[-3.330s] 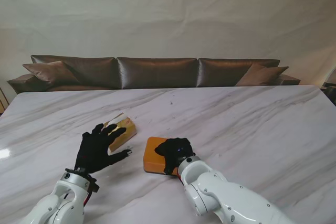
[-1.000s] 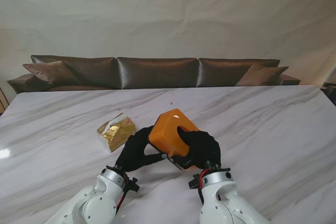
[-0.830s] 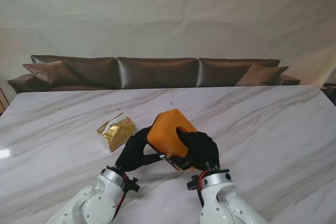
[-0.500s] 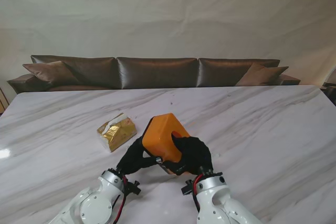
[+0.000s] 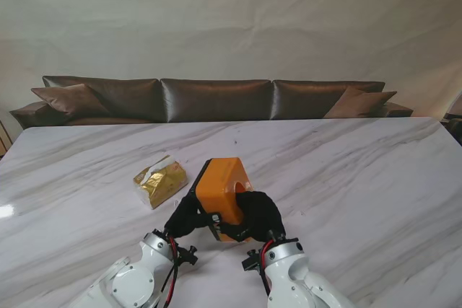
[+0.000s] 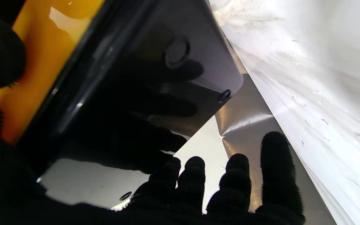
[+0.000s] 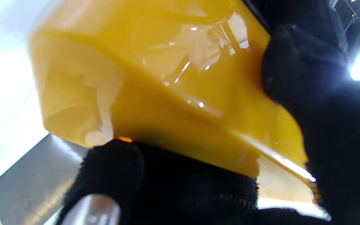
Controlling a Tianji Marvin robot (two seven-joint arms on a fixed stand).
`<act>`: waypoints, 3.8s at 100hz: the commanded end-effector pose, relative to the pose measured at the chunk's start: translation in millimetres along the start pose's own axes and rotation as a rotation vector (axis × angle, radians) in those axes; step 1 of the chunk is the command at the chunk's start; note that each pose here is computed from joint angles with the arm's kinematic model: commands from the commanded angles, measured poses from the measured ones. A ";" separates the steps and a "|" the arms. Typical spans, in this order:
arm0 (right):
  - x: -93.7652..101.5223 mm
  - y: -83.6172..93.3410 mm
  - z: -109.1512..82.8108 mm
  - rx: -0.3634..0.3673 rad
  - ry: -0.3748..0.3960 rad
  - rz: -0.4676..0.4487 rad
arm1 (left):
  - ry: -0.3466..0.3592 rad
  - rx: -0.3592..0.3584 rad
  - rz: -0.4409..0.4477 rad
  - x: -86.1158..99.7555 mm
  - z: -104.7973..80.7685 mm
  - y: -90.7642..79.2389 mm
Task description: Refill a tissue box and feed the first sheet
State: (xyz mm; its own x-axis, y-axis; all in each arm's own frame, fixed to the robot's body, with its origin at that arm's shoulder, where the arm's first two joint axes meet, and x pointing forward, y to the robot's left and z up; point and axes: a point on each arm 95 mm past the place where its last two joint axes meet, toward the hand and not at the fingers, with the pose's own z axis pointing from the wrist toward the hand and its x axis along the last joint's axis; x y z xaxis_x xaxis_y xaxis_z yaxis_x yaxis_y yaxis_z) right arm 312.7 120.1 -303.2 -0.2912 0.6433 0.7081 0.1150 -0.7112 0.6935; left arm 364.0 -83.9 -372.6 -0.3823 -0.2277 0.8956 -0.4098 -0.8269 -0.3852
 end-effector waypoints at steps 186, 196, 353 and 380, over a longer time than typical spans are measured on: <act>-6.5 -21.7 23.8 -0.139 -0.139 -0.051 | 0.069 0.301 -0.300 41.0 3.7 45.4; -6.6 -21.7 25.4 -0.148 -0.154 -0.050 | 0.063 0.313 -0.300 42.4 0.7 45.9; -28.8 20.7 18.1 -0.239 -0.290 -0.150 | -0.132 0.293 0.103 45.7 -11.4 17.0; -36.0 40.3 10.1 -0.262 -0.308 -0.195 | -0.206 0.132 0.296 30.0 3.3 8.7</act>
State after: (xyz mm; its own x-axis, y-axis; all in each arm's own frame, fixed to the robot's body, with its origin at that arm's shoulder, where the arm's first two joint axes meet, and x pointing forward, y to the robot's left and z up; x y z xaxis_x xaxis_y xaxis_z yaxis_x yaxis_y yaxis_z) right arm 340.2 75.1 -301.2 0.0142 0.7958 0.6054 -0.1710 -0.5946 0.7856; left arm 344.2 -101.1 -347.4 -0.2762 -0.5201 0.8082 -0.1699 -0.8013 -0.5737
